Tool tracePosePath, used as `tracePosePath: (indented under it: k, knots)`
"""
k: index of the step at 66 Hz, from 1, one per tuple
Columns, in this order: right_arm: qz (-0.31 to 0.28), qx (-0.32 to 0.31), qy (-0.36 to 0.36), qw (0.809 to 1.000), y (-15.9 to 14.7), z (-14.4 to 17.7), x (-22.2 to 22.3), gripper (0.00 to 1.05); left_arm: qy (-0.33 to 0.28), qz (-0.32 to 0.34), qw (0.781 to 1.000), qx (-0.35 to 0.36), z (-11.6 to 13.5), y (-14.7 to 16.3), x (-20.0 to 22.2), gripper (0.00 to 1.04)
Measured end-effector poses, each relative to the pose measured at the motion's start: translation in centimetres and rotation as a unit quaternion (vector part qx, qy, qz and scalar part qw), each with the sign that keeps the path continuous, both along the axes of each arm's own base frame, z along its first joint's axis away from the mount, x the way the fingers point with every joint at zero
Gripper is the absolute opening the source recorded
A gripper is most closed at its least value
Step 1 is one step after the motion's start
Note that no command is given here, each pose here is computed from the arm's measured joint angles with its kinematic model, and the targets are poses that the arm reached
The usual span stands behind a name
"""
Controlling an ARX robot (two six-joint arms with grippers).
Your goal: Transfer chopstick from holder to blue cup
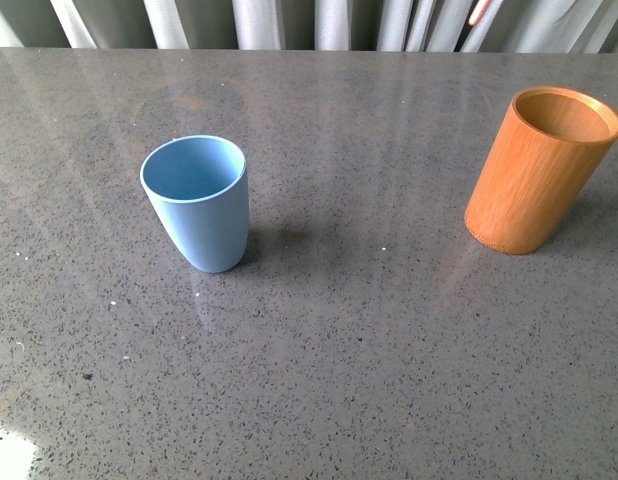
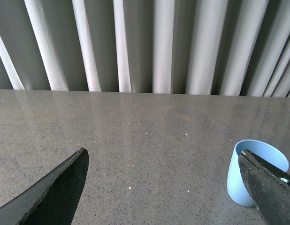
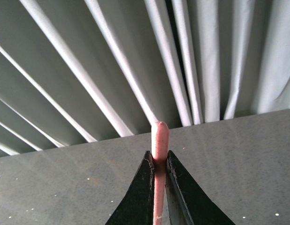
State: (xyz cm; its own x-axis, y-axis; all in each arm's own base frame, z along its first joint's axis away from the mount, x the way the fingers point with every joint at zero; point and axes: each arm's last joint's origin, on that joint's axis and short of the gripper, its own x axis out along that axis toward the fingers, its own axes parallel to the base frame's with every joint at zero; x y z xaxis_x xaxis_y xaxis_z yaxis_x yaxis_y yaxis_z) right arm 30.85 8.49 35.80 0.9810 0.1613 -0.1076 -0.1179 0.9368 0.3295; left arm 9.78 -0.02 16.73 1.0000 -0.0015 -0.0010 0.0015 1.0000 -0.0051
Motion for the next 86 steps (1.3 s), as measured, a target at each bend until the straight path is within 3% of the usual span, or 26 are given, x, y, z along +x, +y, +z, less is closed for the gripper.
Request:
tracePosePath:
  k: [36, 86]
  knots:
    - [0.061, 0.021, 0.054, 0.996, 8.4, -3.4, 1.8, 0.03, 0.000, 0.000, 1.000, 0.000, 0.0, 0.0, 0.0, 0.96]
    - [0.106, 0.010, 0.094, 0.990, 14.3, -6.9, 2.4, 0.03, 0.000, 0.000, 1.000, 0.000, 0.0, 0.0, 0.0, 0.96]
